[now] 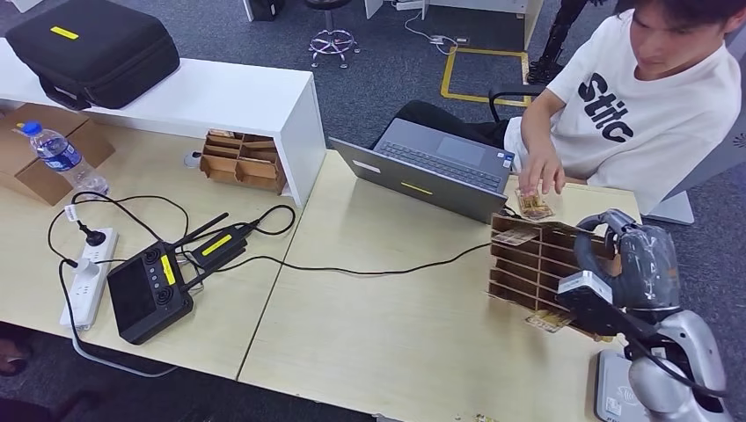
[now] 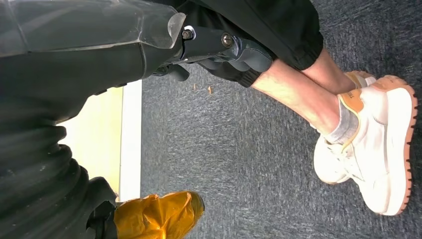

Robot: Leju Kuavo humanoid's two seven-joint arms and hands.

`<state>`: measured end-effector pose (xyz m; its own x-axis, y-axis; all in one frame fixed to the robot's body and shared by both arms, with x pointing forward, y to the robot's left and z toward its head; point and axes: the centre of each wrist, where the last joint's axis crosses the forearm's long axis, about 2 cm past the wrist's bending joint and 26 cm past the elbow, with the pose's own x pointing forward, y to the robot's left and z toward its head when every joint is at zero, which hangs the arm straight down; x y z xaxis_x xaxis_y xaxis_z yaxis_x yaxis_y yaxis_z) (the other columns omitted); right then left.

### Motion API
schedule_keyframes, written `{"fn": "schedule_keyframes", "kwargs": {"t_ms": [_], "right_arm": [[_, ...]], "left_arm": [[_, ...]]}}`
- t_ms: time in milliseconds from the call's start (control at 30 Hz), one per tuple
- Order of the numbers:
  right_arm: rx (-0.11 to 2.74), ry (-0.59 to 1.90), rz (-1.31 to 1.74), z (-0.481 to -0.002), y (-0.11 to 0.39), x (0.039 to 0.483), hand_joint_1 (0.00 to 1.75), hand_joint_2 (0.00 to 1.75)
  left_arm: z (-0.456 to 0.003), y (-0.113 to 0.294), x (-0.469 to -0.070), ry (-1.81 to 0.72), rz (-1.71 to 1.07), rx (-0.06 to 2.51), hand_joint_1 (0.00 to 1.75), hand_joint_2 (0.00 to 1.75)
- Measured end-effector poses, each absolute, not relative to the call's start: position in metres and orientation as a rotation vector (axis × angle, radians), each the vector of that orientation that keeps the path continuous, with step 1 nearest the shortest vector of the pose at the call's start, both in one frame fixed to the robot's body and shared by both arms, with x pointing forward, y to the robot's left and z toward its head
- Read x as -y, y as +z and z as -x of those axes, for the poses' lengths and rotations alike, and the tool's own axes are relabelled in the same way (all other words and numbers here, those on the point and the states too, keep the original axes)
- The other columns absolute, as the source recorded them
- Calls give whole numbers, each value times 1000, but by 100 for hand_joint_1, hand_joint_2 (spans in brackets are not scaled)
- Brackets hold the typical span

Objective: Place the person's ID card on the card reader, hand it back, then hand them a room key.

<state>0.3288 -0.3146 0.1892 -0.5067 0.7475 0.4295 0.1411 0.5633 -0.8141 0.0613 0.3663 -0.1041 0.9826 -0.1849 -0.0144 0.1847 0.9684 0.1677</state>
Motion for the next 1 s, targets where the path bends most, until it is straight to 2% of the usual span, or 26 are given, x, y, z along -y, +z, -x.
{"fn": "schedule_keyframes", "kwargs": {"t_ms": [367, 1000], "right_arm": [[2019, 930, 685, -341, 203, 296, 175, 175], [1994, 961, 647, -344, 200, 292, 175, 175]], "left_arm": [[-70, -104, -361, -201, -162, 2, 0, 175], [-71, -103, -360, -205, -159, 4, 0, 175]]}}
